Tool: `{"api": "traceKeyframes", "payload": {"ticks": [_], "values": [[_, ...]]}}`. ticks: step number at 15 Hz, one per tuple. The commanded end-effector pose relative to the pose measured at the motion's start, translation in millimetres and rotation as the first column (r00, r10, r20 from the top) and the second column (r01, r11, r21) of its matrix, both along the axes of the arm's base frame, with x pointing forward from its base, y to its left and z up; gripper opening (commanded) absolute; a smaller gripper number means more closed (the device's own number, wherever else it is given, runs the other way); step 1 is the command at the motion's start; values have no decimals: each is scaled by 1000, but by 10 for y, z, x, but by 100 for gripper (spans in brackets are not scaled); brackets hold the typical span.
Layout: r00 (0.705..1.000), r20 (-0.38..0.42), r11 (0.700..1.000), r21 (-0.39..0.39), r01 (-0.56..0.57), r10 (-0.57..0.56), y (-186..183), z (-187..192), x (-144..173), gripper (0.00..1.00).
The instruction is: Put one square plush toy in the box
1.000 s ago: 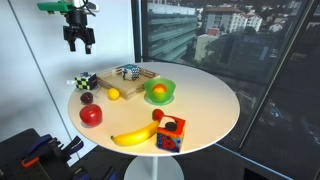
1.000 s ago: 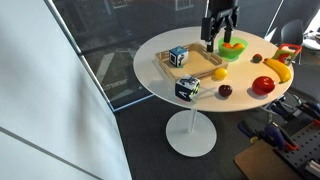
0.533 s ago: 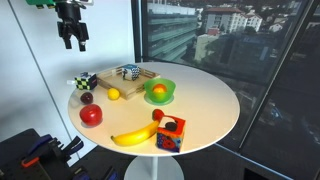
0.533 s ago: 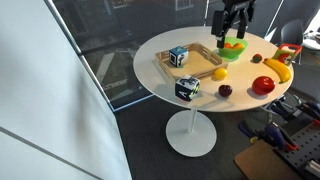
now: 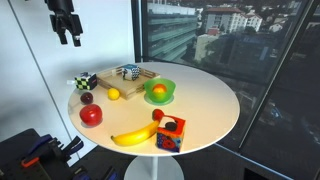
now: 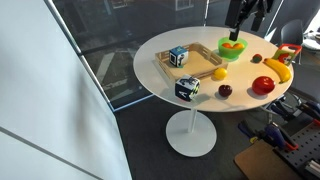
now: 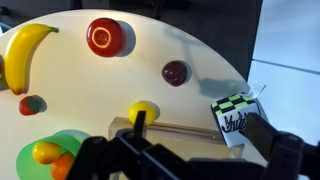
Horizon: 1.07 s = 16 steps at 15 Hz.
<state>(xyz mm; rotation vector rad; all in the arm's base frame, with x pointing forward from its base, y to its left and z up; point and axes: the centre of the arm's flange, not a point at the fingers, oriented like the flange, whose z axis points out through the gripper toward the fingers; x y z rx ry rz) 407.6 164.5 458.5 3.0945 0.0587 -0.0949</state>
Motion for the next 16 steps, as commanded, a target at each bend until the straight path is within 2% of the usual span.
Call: {"api": "traceKeyframes", "payload": {"ticks": [1, 4, 9, 10, 16], "values": [[1000, 26, 999, 35, 2, -3, -126, 184, -132, 100], [1000, 4, 997, 69, -31, 30, -156, 289, -126, 100], [991, -78, 989, 116, -95, 104, -209, 350, -137, 100], [996, -47, 993, 93, -75, 80, -152, 237, -136, 100], [995, -57, 993, 91, -80, 86, -140, 210, -145, 100]]}}
